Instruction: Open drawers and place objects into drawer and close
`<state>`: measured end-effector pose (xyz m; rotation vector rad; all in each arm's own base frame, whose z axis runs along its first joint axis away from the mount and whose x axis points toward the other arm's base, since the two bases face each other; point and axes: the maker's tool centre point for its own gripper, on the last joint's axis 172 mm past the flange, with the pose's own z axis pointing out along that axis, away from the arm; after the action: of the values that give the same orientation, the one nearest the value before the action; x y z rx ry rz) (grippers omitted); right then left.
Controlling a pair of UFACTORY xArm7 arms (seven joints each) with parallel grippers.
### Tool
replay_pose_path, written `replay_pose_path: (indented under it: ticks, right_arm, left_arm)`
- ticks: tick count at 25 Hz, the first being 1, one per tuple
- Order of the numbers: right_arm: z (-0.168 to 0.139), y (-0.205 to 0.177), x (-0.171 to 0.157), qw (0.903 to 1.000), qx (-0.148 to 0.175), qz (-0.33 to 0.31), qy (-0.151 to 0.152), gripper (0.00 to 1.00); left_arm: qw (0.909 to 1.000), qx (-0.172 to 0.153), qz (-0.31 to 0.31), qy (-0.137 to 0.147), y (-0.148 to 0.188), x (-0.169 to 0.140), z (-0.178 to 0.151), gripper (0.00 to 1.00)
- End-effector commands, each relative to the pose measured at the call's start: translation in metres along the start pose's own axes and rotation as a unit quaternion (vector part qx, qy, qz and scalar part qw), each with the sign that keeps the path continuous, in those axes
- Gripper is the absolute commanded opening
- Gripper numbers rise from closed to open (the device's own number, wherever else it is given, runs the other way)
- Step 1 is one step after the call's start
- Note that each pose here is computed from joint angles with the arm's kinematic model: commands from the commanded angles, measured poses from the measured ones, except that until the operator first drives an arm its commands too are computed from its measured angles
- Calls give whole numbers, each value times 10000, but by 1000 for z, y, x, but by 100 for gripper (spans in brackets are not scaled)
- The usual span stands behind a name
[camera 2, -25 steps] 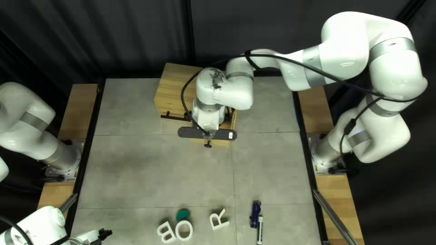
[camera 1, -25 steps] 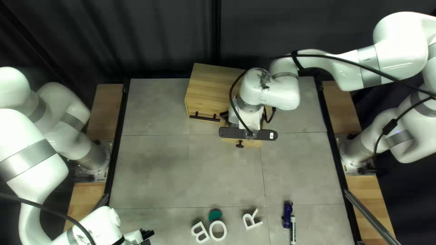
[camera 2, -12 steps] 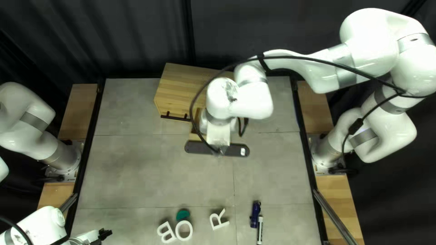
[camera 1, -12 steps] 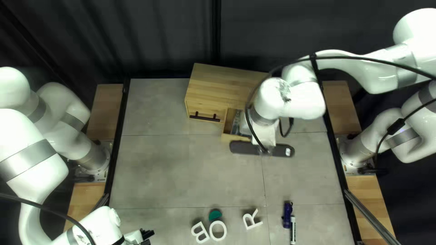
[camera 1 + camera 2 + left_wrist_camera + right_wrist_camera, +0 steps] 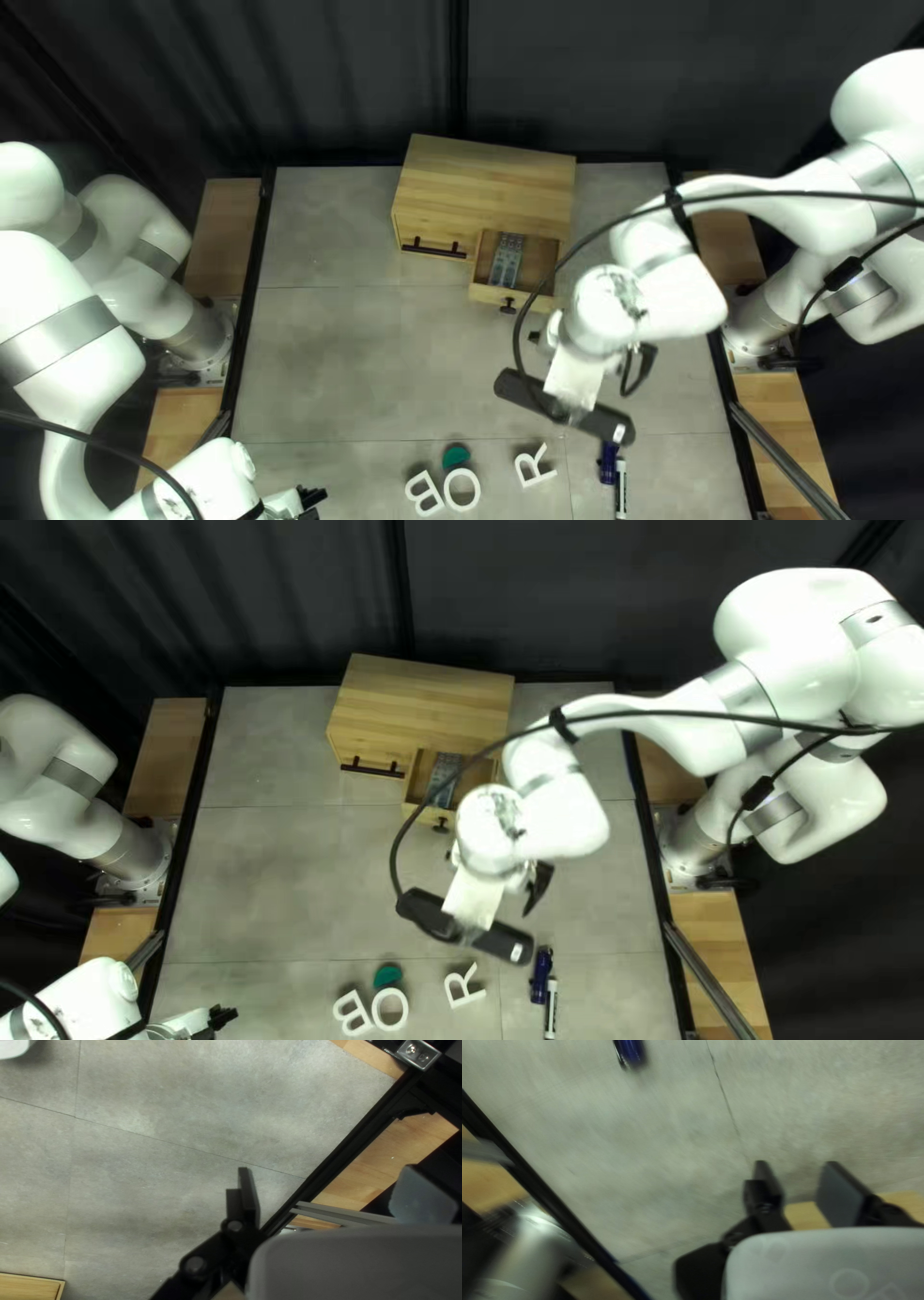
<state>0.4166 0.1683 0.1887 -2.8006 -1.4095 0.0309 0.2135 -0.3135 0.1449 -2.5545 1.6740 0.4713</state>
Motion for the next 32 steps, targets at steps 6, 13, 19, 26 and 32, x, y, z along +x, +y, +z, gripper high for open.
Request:
replay_pose_path:
  ticks: [6,13,19,26,32]
  right_arm:
    - [16,-12,19,9931,-95,1142,254,100]
    - [13,-11,15,9928,-117,1181,156,100]
    - [19,3,19,9892,-232,1445,-88,100]
    - [15,-21,36,9611,-468,2721,6,100]
    - [54,-33,64,9479,-526,3139,144,100]
  left_arm:
    - [10000,0,0,0,0,0,0,100]
    - [10000,0,0,0,0,0,0,100]
    - [10000,0,0,0,0,0,0,100]
    - [10000,0,0,0,0,0,0,100]
    - [10000,0,0,0,0,0,0,100]
